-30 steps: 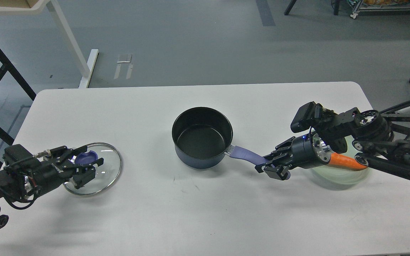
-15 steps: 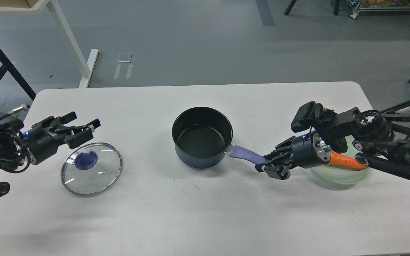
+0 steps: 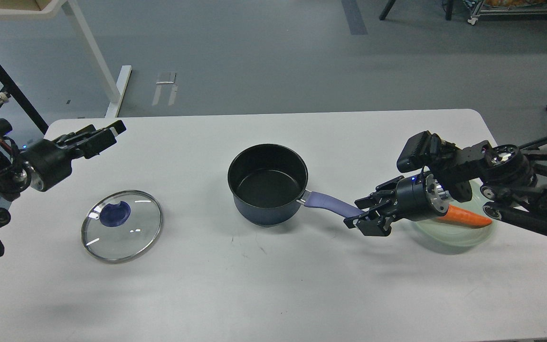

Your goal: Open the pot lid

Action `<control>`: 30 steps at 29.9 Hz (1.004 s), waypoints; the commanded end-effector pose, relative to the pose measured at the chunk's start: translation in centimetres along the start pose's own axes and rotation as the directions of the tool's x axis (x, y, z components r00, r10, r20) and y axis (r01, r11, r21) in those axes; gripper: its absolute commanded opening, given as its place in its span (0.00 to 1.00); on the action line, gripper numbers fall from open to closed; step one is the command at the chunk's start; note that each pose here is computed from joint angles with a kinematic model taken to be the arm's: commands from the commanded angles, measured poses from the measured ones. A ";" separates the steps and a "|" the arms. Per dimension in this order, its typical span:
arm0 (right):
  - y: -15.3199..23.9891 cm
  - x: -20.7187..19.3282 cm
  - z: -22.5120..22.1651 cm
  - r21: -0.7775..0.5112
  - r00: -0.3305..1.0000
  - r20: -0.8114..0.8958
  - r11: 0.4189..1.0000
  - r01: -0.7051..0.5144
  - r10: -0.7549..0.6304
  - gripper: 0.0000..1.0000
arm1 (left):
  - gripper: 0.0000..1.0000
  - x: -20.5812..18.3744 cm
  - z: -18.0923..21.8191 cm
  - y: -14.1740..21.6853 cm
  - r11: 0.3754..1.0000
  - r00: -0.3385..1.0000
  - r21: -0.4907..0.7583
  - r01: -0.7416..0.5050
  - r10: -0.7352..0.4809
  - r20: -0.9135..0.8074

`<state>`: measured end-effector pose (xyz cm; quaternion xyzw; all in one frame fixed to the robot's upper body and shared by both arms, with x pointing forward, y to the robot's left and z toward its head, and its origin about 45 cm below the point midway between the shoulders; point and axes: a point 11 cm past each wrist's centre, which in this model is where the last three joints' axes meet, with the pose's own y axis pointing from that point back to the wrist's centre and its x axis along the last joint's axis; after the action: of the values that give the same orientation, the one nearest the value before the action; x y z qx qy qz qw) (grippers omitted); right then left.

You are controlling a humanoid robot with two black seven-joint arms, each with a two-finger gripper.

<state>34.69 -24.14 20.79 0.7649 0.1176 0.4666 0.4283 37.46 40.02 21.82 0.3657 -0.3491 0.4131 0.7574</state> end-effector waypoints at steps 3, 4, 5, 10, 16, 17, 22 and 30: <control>4.5 1.8 0.8 -0.040 0.987 0.098 0.992 -0.120 0.124 0.97 | 0.99 1.0 -0.2 -0.3 0.998 0.939 0.038 -0.043 0.053 -0.341; 5.3 2.2 1.0 -0.048 0.978 0.129 0.986 -0.158 0.163 0.97 | 0.99 1.1 -0.2 -0.3 0.998 0.907 0.041 -0.047 0.060 -0.416; 6.5 2.9 1.4 -0.062 0.960 0.172 0.975 -0.212 0.220 0.97 | 0.99 1.4 -0.2 -0.3 0.998 0.865 0.043 -0.054 0.069 -0.498; 11.1 5.3 3.3 -0.153 0.680 0.506 0.831 -0.534 0.531 0.99 | 0.99 3.0 0.1 -0.7 0.987 0.656 0.057 -0.152 0.144 -0.741; 13.1 5.0 6.2 -0.375 0.091 0.792 0.599 -0.707 0.603 0.99 | 0.99 2.7 1.9 -2.8 0.979 0.567 0.024 -0.200 0.136 -0.813; 13.3 4.6 7.0 -0.416 0.019 0.798 0.573 -0.706 0.603 0.99 | 0.99 2.5 2.2 -3.1 0.979 0.559 0.017 -0.203 0.130 -0.819; 12.4 1.7 9.0 -0.547 -0.276 0.814 0.514 -0.661 0.511 1.00 | 0.99 0.6 3.3 -5.4 0.977 0.482 0.005 -0.211 0.109 -0.870; 5.6 -1.7 7.3 -0.525 -0.457 0.848 0.541 -0.657 0.268 1.00 | 0.99 -3.4 3.4 -7.0 0.977 0.145 0.026 -0.210 0.058 -0.988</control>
<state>39.00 -33.88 24.70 0.8296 -0.5505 -0.0917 0.0164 41.53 34.10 20.04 -0.0398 0.1241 0.6036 0.7866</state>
